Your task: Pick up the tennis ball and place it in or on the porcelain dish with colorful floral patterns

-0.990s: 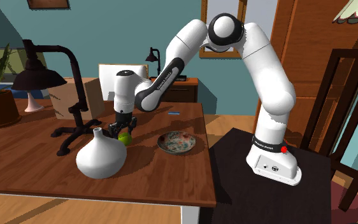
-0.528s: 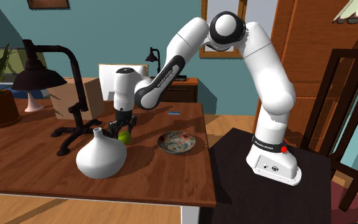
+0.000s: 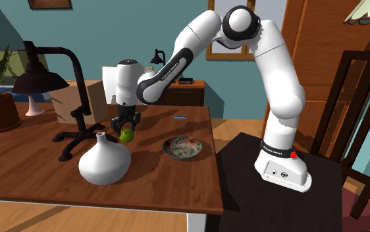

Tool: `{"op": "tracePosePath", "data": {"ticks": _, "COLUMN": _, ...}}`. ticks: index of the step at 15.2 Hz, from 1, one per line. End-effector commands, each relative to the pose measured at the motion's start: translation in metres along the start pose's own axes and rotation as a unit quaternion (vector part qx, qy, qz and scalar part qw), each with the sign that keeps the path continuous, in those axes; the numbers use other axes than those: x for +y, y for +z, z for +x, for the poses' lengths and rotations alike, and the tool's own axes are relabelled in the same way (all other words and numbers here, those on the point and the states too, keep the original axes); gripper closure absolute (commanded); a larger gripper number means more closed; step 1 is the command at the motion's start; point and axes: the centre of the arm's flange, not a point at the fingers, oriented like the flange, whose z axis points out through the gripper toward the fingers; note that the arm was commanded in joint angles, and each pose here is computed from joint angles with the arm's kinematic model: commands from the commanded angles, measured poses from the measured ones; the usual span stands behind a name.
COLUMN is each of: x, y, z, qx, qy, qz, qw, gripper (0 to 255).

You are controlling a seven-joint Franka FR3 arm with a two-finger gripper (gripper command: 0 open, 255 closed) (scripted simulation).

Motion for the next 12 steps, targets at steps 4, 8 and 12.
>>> {"op": "tracePosePath", "data": {"ticks": 4, "x": -0.001, "y": -0.026, "z": 0.006, "qx": 0.000, "qy": 0.000, "qz": 0.000, "qw": 1.0000, "gripper": 255}}
{"op": "tracePosePath", "data": {"ticks": 8, "x": -0.002, "y": -0.046, "z": 0.011, "qx": 0.000, "qy": 0.000, "qz": 0.000, "qw": 1.0000, "gripper": 255}}
{"op": "tracePosePath", "data": {"ticks": 12, "x": -0.002, "y": -0.065, "z": 0.016, "qx": 0.000, "qy": 0.000, "qz": 0.000, "qw": 1.0000, "gripper": 255}}
